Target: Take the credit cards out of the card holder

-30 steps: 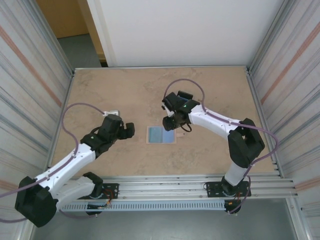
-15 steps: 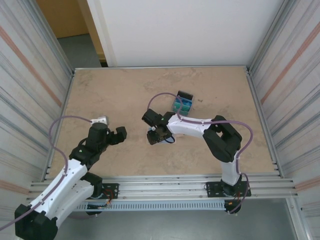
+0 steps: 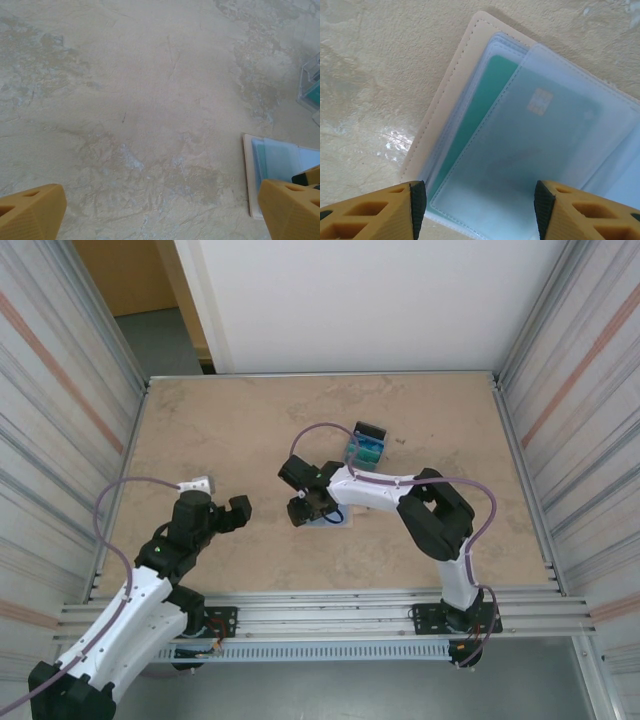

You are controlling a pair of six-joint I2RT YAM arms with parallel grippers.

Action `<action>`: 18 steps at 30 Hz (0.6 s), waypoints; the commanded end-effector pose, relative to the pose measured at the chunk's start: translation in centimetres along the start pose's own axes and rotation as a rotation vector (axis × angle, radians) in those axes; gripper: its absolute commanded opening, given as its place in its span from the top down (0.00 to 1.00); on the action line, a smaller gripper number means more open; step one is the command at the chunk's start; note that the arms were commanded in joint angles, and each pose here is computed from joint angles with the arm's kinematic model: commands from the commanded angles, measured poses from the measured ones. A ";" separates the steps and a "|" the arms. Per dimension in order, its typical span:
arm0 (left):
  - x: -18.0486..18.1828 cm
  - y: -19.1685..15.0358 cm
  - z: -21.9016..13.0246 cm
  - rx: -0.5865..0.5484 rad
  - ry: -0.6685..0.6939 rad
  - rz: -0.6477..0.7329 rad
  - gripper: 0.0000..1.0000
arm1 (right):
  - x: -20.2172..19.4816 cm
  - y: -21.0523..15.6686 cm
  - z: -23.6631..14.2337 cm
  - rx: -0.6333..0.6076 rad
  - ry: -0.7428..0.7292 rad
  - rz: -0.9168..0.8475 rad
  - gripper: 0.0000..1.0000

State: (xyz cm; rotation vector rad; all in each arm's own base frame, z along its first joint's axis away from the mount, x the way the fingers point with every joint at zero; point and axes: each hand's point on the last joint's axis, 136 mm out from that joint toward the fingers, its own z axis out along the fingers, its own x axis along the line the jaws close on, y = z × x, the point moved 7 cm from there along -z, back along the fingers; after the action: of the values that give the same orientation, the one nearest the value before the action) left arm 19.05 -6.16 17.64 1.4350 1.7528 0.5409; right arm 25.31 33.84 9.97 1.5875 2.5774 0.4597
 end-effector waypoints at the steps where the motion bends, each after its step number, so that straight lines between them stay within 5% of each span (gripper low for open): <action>1: 0.2 -0.2 0.1 -0.009 -0.005 -0.018 0.01 | -0.3 0.2 0.6 0.015 -0.019 0.004 0.40; 18: -0.2 0.1 0.0 -0.013 -0.032 -0.012 0.01 | -1.1 -0.1 0.0 0.011 -0.037 0.006 0.67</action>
State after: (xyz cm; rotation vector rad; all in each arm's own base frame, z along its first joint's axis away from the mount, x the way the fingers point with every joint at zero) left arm 18.95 -6.30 17.27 1.4459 1.7507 0.5218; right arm 25.69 33.52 9.67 1.5976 2.5709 0.4457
